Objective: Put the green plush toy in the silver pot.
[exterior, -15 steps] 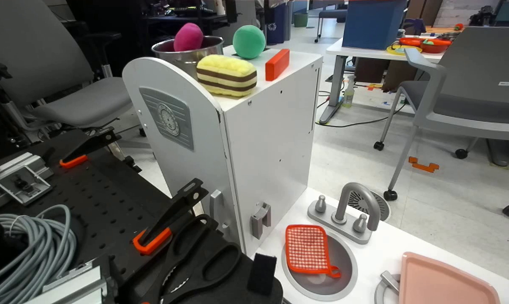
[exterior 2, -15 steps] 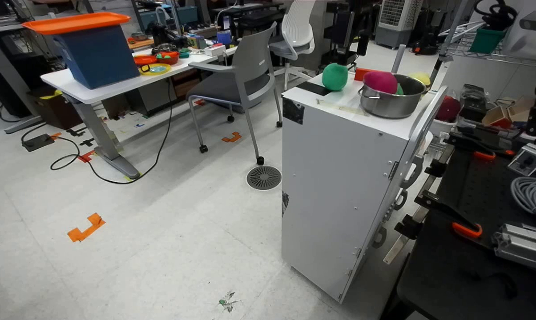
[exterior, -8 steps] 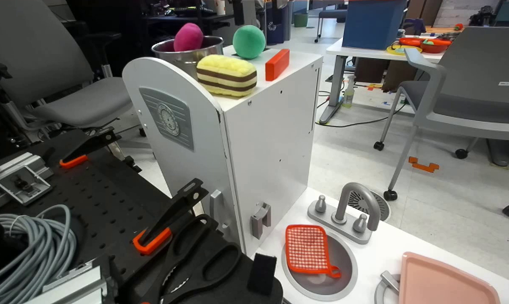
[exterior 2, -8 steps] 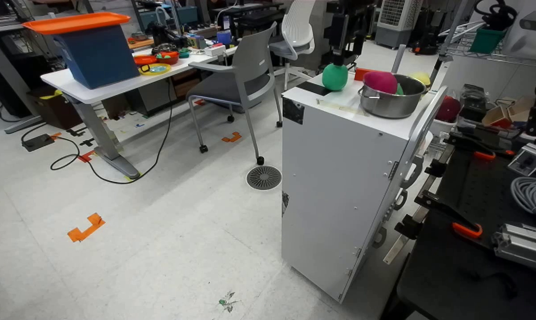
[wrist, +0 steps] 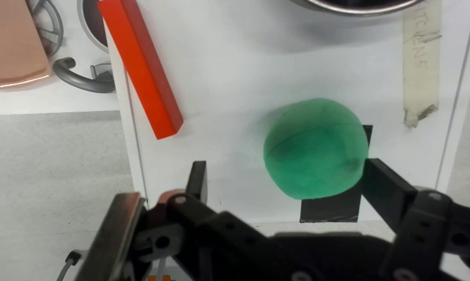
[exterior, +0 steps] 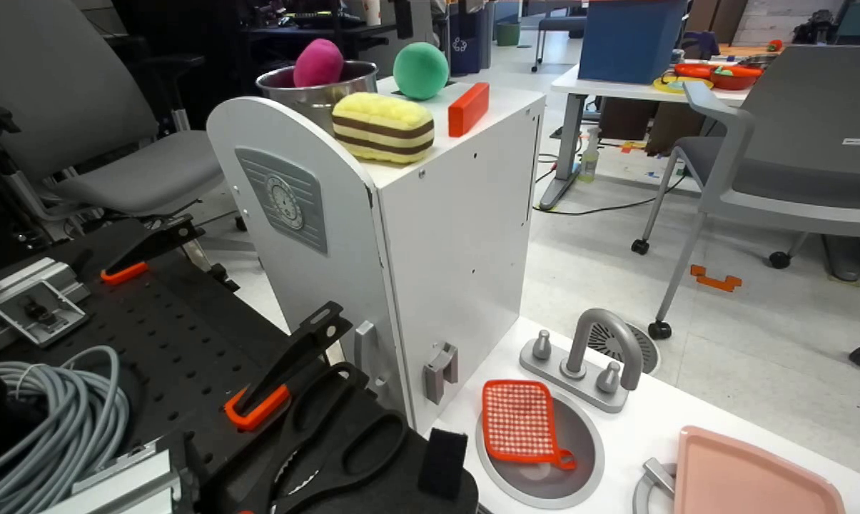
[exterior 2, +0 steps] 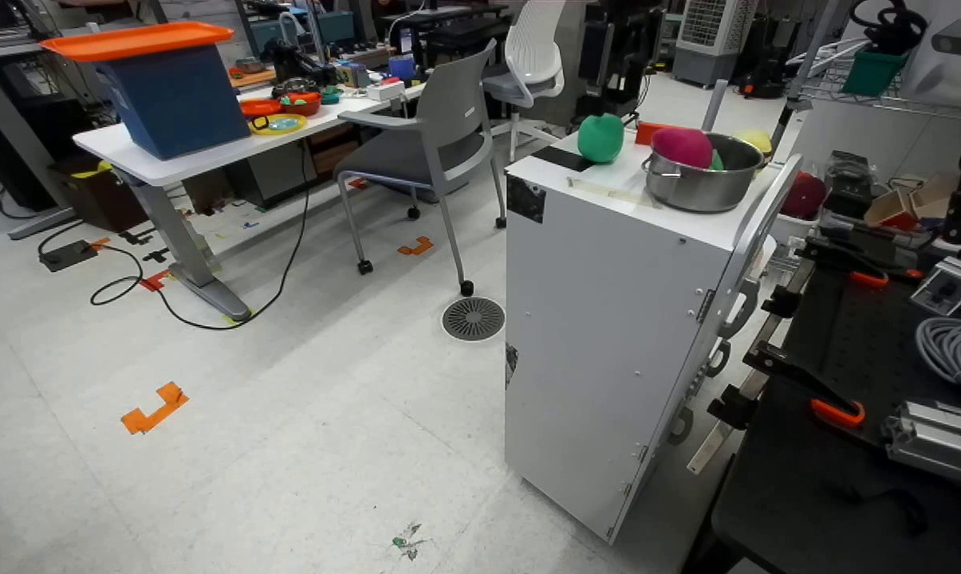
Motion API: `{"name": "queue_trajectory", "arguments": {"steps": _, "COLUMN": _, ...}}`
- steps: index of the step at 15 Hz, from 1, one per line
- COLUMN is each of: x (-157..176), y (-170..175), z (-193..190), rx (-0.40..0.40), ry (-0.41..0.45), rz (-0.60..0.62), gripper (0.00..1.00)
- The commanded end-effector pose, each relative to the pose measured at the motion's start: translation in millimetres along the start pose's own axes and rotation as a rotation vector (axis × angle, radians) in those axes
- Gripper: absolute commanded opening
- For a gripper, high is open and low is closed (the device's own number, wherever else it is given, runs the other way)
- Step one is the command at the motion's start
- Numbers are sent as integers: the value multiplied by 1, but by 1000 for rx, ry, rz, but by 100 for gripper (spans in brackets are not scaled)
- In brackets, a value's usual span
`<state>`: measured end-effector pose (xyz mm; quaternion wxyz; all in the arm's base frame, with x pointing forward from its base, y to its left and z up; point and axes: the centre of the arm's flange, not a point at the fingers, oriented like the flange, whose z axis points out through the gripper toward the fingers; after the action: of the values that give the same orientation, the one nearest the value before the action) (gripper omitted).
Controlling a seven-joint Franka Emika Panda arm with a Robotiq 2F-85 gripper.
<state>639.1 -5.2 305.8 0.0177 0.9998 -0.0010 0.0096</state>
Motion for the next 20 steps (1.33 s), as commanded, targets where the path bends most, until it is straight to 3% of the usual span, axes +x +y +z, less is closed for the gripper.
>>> {"name": "queue_trajectory", "arguments": {"steps": 1, "x": 6, "y": -2, "z": 1, "rx": 35, "ry": 6, "rz": 20, "gripper": 100}}
{"name": "queue_trajectory", "arguments": {"steps": 11, "x": 4, "y": -7, "z": 14, "rx": 44, "ry": -16, "rz": 18, "gripper": 99}}
{"name": "queue_trajectory", "arguments": {"steps": 16, "x": 3, "y": -13, "z": 22, "rx": 41, "ry": -29, "rz": 7, "gripper": 52}}
{"name": "queue_trajectory", "arguments": {"steps": 20, "x": 3, "y": -16, "z": 22, "rx": 40, "ry": -29, "rz": 4, "gripper": 24}}
